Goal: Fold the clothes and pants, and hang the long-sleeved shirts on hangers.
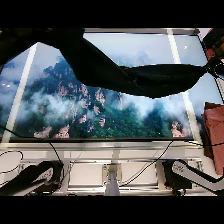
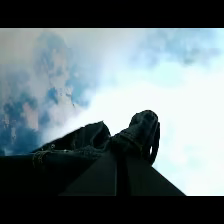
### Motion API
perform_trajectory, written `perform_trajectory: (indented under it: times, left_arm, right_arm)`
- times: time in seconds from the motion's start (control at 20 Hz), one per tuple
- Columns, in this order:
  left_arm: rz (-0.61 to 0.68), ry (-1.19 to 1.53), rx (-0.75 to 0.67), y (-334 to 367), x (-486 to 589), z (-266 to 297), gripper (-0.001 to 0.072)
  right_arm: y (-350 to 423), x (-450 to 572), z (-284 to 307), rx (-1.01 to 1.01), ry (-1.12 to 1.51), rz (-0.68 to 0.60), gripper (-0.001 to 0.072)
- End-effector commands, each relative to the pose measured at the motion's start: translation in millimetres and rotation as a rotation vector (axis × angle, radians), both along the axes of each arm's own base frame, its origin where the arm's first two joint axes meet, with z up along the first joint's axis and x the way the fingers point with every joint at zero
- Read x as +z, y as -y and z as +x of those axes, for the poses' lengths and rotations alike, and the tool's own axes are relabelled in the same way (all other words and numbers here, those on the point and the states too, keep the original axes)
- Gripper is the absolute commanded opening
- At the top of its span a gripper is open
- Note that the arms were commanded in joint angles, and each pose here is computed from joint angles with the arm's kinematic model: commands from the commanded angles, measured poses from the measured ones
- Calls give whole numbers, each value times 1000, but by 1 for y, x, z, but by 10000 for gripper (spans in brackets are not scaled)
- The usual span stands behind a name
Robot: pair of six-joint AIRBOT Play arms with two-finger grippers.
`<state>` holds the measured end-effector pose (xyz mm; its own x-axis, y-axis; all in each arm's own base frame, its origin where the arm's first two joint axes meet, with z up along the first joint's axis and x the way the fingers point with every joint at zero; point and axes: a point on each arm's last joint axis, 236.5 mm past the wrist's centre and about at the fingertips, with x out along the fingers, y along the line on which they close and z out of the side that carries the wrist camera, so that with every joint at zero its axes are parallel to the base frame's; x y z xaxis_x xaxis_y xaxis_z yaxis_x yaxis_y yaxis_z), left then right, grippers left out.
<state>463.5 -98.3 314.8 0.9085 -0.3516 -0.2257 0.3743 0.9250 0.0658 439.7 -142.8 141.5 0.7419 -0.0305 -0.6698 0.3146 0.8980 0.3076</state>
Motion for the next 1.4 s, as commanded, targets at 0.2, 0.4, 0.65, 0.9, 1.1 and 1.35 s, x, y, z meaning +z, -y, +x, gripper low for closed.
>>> perform_trajectory:
  times: [0.2,0.4,0.65,0.9,1.1,1.35]
  left_arm:
    - [164,-691,465,-163,-158,-74,28]
    - [164,-903,481,-175,-207,-100,28]
    - [62,-1050,375,-141,-248,-97,28]
    - [-119,-1139,187,-65,-285,-72,28]
    - [-153,-956,151,-16,-307,-5,28]
    - [-237,-408,229,-5,-230,94,28]
  right_arm:
    - [23,-37,-42,19,-248,-142,38]
    - [19,-50,-54,36,-320,-119,38]
    - [-3,-32,-25,42,-169,-11,38]
    - [0,-38,-33,48,-211,-30,38]
    - [20,-47,-48,32,-291,-126,38]
    - [41,-49,-58,11,-340,-221,38]
